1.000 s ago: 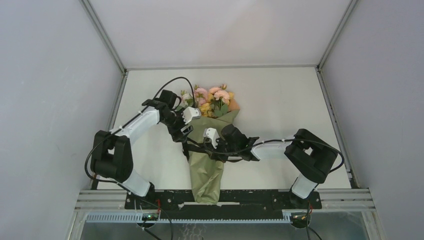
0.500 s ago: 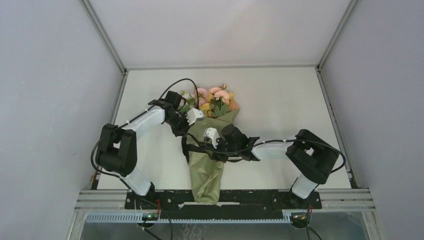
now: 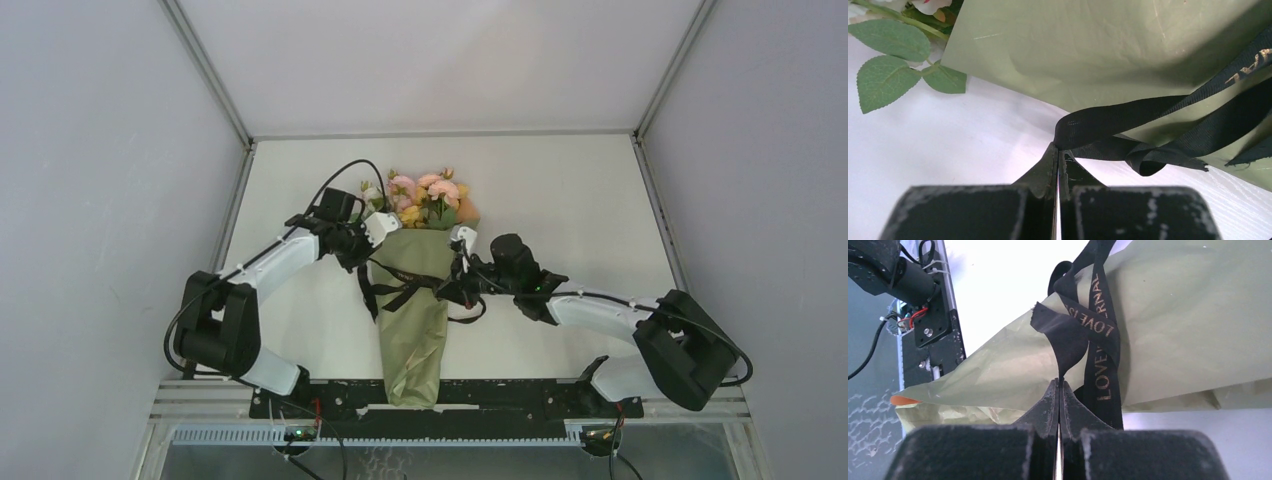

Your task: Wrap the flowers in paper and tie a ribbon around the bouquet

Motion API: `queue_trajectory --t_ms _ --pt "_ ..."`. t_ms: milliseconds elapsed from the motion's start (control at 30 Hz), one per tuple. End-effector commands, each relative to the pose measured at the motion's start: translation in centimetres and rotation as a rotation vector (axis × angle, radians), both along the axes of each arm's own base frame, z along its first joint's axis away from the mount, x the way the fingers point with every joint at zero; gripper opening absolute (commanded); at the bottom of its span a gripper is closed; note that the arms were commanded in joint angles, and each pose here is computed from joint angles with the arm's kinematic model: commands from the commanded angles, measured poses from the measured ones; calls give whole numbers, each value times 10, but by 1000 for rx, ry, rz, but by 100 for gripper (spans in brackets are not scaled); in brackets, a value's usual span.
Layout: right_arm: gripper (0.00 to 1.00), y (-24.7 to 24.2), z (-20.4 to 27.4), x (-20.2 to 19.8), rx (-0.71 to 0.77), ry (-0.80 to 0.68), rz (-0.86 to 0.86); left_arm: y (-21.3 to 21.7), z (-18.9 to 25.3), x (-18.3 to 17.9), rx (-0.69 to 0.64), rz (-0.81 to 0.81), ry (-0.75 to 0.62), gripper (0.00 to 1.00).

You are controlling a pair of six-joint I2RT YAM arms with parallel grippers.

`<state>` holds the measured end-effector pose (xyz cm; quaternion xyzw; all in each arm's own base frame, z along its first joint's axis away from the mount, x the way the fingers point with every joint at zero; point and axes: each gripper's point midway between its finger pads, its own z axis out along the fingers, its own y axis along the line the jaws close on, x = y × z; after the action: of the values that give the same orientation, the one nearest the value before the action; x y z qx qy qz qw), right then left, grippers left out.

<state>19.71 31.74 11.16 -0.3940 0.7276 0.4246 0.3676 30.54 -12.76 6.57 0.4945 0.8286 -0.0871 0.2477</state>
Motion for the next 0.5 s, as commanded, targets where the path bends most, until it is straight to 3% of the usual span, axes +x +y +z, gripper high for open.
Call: queue_trajectory --t_ms 0,167,367,467 --pt "0 11 27 -4 100 -9 20 -1 10 0 -36 31 -50 0" --pt "0 22 43 -13 151 -29 67 -7 16 -2 -75 41 -40 0" --pt "0 17 100 -8 357 68 80 -8 18 -2 -80 52 -43 0" --pt "0 21 112 -3 385 77 71 -11 19 -3 -93 52 -38 0"
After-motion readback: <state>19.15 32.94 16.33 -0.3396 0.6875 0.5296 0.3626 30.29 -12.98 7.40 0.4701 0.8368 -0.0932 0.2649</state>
